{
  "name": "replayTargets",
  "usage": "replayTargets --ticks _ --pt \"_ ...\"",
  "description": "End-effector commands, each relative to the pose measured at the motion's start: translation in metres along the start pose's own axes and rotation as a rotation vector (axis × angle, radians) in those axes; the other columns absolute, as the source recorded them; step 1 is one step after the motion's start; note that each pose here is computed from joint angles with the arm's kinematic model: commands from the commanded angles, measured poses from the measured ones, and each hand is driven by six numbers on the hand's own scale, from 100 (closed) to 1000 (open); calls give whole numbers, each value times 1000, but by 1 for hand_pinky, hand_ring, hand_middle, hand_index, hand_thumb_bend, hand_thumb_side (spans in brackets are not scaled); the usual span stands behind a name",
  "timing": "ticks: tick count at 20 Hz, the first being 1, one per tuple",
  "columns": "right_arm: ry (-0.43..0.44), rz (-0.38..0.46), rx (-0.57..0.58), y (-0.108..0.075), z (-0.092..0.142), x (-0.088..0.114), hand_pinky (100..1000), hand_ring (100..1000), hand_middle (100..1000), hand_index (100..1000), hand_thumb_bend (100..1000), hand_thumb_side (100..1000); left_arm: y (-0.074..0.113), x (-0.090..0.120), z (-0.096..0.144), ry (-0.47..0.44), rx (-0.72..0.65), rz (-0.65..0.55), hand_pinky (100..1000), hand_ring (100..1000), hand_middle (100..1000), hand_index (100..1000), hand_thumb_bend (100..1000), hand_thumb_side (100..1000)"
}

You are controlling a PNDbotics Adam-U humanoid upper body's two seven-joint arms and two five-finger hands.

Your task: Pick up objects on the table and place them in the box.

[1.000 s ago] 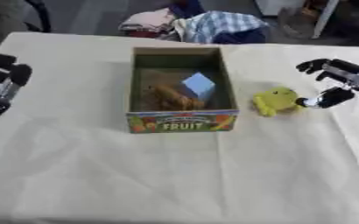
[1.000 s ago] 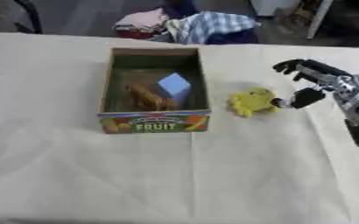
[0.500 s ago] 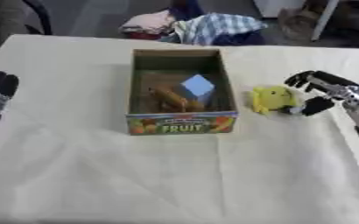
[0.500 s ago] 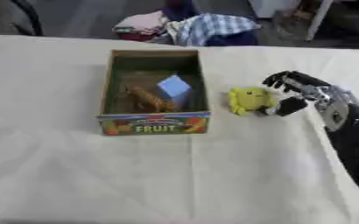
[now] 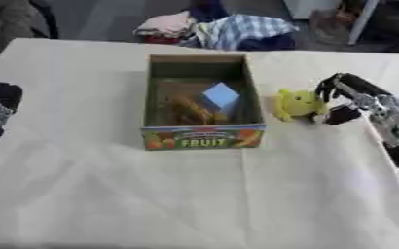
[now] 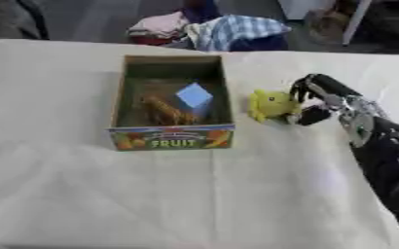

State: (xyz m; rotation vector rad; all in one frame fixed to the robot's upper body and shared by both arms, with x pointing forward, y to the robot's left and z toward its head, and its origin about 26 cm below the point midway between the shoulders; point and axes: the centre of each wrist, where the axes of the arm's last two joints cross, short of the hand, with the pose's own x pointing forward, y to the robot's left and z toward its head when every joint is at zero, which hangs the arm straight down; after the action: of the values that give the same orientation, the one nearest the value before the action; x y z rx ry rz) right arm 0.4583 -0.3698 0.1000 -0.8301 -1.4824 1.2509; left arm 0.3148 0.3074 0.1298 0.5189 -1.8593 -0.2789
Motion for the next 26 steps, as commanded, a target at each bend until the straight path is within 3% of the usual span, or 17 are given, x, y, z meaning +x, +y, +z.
replayTargets --ticks 1,5,8,9,10,12,15,21,23,26 --pt "-19 21 -97 -28 -1 0 610 636 372 378 384 197 6 2 -2 -13 2 -10 708 539 570 707 672 730" --pt "-82 10 -151 -47 -8 14 606 631 372 382 373 200 6 -1 0 2 -9 -15 708 539 571 708 669 737" --pt "-160 -3 -195 -65 -23 38 605 629 373 382 376 198 4 -4 2 11 -25 -14 708 538 570 708 667 739" --pt "-187 -8 -206 -70 -29 49 606 629 373 383 376 267 3 -4 2 12 -30 -12 708 537 569 708 670 738" --pt "-212 -11 -212 -74 -35 59 605 629 373 383 375 198 2 -4 3 12 -35 -11 708 537 568 708 666 739" --pt "-246 -17 -212 -77 -47 79 607 630 376 388 376 198 0 -4 3 10 -48 -7 707 536 567 707 665 740" --pt "-258 -25 -190 -71 -63 100 609 634 387 407 367 203 -5 -2 2 1 -70 4 707 534 565 707 664 741" --pt "-214 -39 -118 -34 -82 125 614 645 436 483 340 265 -15 8 -2 -38 -104 41 706 533 564 706 662 737" --pt "-197 -40 -103 -23 -84 129 628 665 492 581 340 303 -17 11 -3 -47 -111 49 706 533 564 706 662 737" --pt "-188 -25 -76 -13 -85 131 665 730 664 825 347 385 -18 11 -2 -48 -115 54 706 533 563 706 661 737"
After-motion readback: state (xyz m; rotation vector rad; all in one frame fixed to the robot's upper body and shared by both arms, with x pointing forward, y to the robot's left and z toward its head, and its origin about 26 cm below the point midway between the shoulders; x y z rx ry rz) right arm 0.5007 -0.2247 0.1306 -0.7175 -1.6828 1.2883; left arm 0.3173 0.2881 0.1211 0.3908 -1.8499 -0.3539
